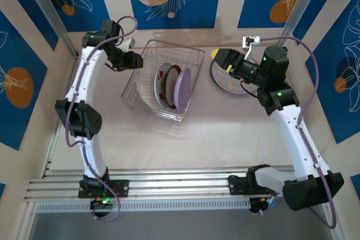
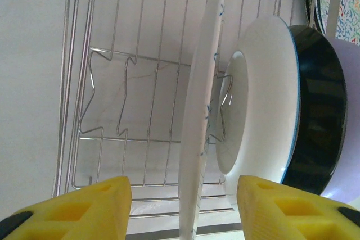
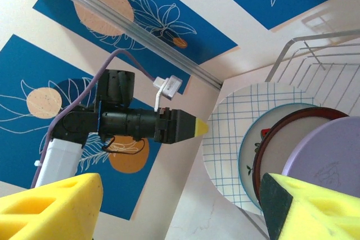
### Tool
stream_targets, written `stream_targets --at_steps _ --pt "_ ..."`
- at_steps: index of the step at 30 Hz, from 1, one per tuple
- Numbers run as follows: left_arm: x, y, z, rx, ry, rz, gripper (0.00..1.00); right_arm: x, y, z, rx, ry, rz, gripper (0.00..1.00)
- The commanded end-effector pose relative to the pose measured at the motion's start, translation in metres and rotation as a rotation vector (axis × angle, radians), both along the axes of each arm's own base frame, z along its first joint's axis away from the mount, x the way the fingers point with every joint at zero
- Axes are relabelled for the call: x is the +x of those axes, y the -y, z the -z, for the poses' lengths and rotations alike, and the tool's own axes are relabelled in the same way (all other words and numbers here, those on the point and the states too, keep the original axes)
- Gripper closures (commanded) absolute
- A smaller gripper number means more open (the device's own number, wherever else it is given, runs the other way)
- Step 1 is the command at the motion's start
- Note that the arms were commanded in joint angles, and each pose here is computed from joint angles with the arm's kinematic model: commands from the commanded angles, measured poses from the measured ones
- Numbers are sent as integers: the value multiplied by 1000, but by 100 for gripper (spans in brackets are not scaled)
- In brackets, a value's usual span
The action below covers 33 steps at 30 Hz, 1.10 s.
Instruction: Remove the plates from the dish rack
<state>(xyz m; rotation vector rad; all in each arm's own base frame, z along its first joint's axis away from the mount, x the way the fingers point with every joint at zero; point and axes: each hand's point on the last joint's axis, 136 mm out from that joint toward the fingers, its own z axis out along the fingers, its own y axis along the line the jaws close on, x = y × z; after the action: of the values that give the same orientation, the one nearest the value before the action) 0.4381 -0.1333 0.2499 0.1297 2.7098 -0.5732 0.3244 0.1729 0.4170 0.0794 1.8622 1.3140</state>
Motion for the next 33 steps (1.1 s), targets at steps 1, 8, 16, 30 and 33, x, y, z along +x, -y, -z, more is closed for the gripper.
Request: stream_targets --at_steps 1,8,16,30,33 --pt "5 4 0 -28 7 36 50 -3 -5 6 -8 -14 -30 25" --pt "12 9 10 -38 -3 47 57 -2 -9 9 -8 -22 -39 25" --pt "12 17 21 -35 -24 75 61 0 -11 11 -4 -28 -44 25" --pt "10 28 25 -35 -29 111 69 2 -12 18 -4 -53 -42 25" --pt "8 30 25 -35 -31 117 73 3 -12 19 -4 -58 -40 25"
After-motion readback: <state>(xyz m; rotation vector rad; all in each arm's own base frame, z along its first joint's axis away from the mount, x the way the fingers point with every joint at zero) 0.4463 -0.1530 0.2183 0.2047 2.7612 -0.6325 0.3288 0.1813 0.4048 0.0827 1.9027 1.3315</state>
